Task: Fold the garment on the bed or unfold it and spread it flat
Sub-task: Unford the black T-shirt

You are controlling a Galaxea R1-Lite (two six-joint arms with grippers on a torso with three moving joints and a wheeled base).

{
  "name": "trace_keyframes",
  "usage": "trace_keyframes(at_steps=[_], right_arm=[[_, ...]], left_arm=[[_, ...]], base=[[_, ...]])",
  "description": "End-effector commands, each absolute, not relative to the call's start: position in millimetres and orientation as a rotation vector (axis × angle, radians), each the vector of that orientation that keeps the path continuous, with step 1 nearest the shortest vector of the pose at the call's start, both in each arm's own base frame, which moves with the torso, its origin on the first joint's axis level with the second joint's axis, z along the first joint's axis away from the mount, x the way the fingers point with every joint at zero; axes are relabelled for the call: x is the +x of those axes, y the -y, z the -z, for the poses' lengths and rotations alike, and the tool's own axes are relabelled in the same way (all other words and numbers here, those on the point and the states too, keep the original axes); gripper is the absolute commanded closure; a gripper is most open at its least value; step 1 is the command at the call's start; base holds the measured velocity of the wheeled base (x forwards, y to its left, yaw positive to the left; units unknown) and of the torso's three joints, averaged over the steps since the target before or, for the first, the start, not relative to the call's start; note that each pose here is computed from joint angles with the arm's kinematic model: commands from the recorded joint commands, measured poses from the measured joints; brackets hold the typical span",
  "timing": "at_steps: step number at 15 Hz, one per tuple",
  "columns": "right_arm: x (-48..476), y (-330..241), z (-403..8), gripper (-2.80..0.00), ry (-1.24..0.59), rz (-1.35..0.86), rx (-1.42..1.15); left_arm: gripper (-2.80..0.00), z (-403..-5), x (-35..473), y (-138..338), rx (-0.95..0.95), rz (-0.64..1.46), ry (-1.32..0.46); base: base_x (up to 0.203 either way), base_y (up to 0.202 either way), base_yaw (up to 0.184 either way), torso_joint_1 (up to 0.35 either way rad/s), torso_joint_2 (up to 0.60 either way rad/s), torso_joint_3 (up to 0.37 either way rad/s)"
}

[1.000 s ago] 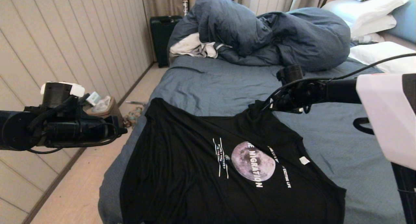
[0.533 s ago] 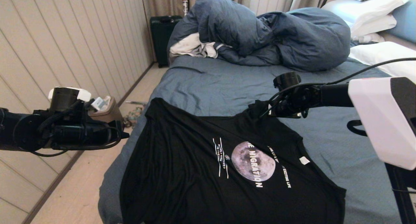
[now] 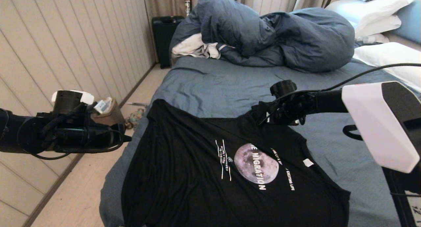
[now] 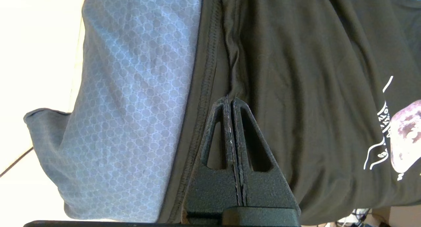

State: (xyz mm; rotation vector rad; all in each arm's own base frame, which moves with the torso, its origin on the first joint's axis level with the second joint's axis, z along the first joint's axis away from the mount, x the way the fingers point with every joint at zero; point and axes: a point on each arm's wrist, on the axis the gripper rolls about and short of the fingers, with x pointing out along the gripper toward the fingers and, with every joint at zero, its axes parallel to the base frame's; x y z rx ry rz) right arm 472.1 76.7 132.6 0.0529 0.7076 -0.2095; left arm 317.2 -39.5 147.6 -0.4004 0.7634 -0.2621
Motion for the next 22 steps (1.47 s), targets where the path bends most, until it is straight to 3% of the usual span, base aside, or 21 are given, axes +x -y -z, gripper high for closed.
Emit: trace_keyframes(at_steps=[1,5,9,14,22], right_arm=[[475,-78,-125,0.0,-0.722,0.213,0.048],[477,-77,-122,0.0,-0.718,0.215,0.052],[471,-70,-157,0.0,-0.638,0.224,0.081],[468,-18,-186,0.0,-0.572,0.323,0.044],[489,14,-174,0.0,-0.455,0.47,-0.062]], left_arm=[[0.0,-146,318,40,-0.403,0.262,-0.77],[0.0,-145,318,40,-0.401,0.263,-0.771],[0.0,-145,318,40,-0.401,0.263,-0.772],[0.0,-149,318,40,-0.403,0.263,-0.754],[0.0,-148,318,39,-0.403,0.262,-0.759]], base=[[0.0,0.0,0.0,0.0,0.0,0.0],[0.0,0.0,0.0,0.0,0.0,0.0],[0.0,0.0,0.0,0.0,0.0,0.0],[0.0,0.0,0.0,0.0,0.0,0.0],[0.0,0.0,0.0,0.0,0.0,0.0]])
